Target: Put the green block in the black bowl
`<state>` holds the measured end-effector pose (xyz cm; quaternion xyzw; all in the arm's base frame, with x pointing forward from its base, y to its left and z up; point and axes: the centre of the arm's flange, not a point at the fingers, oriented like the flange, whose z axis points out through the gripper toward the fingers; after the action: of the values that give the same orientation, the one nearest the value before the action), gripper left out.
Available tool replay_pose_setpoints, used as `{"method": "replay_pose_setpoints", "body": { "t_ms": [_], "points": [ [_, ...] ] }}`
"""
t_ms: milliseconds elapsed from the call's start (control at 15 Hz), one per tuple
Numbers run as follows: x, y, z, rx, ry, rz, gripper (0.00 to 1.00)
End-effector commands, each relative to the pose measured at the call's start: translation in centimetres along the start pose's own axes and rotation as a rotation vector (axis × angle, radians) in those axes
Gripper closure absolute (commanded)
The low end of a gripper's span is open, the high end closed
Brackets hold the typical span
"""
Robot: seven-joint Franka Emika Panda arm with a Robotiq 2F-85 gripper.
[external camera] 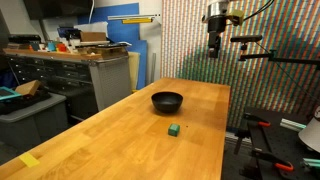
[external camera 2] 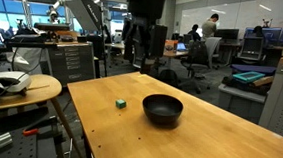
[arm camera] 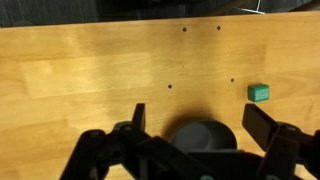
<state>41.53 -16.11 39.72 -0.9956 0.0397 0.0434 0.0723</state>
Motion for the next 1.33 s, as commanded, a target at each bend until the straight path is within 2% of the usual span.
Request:
{"method": "replay_pose_setpoints", "body": {
  "t_ms": [0, 600, 1000, 1267],
  "points": [
    [0.1, 0.0, -0.1, -0.001, 0.003, 0.0, 0.0],
    [0.5, -0.2, 0.0, -0.008, 0.005, -0.004, 0.0],
    [2.9, -2.6, 4.1, -0.053, -0.024, -0.057, 0.0],
    [4.6, -4.7, 7.3, -0.087, 0.002, -0.087, 0.0]
  ]
}}
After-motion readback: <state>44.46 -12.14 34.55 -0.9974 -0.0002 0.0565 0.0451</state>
